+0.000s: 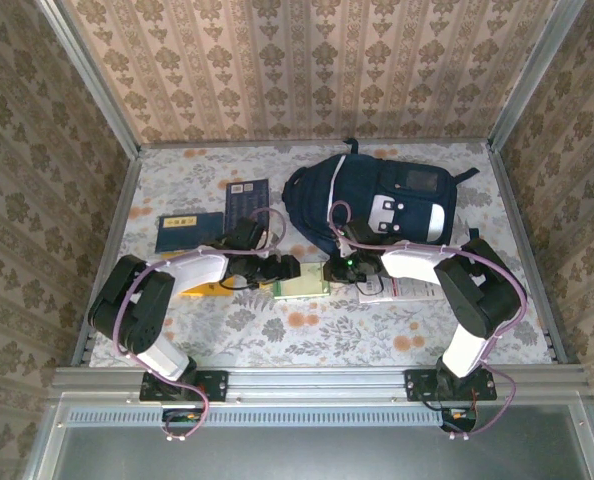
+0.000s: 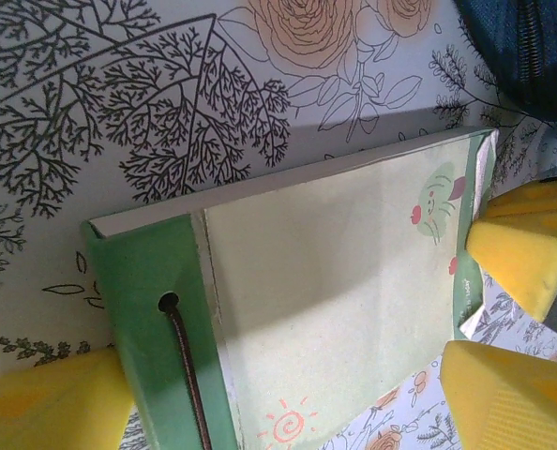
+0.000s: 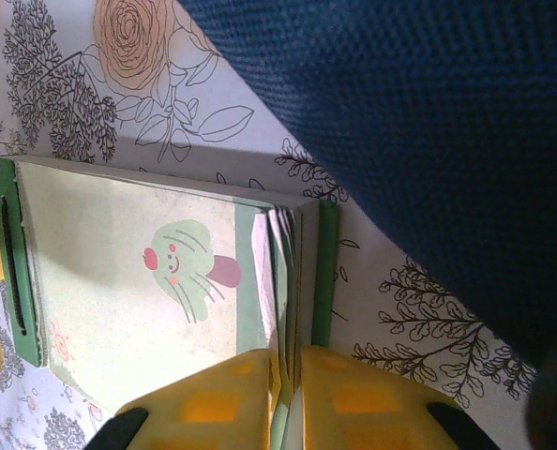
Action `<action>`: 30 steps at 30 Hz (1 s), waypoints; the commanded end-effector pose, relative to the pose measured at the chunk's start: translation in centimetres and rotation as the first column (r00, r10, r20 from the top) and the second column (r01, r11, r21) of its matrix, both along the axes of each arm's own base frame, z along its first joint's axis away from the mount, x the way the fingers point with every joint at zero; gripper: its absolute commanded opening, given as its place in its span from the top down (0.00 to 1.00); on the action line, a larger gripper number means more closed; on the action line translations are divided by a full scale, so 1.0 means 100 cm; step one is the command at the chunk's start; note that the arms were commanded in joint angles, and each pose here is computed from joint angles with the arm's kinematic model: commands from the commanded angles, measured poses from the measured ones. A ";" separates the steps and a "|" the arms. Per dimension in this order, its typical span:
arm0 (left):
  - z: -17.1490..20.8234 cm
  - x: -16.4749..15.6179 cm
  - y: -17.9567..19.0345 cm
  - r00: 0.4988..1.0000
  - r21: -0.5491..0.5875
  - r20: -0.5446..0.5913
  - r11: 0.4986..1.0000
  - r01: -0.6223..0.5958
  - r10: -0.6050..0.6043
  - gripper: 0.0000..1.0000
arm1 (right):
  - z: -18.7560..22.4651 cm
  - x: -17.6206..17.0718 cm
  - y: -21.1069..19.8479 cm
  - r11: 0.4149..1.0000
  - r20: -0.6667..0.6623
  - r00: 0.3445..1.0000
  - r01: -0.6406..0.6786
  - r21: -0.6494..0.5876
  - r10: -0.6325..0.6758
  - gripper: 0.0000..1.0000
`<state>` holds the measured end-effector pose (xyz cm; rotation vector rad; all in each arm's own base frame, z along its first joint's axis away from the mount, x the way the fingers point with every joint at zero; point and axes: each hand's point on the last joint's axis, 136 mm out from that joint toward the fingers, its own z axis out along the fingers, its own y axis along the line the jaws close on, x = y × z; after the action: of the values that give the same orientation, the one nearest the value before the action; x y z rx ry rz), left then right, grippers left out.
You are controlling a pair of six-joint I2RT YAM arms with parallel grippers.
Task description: Pack books, pencil case, and school supplies into a backpack
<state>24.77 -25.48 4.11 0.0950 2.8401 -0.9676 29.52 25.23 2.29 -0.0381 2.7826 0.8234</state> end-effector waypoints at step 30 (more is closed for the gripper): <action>0.043 0.015 -0.030 0.999 -0.354 0.011 0.935 -0.027 0.033 0.73 | -0.033 -0.016 -0.024 0.995 -0.119 0.990 0.087 0.053 -0.080 0.83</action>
<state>25.69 -28.16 5.77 -0.0552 2.6800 -1.4164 30.32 25.45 2.32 0.0303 2.7005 1.0332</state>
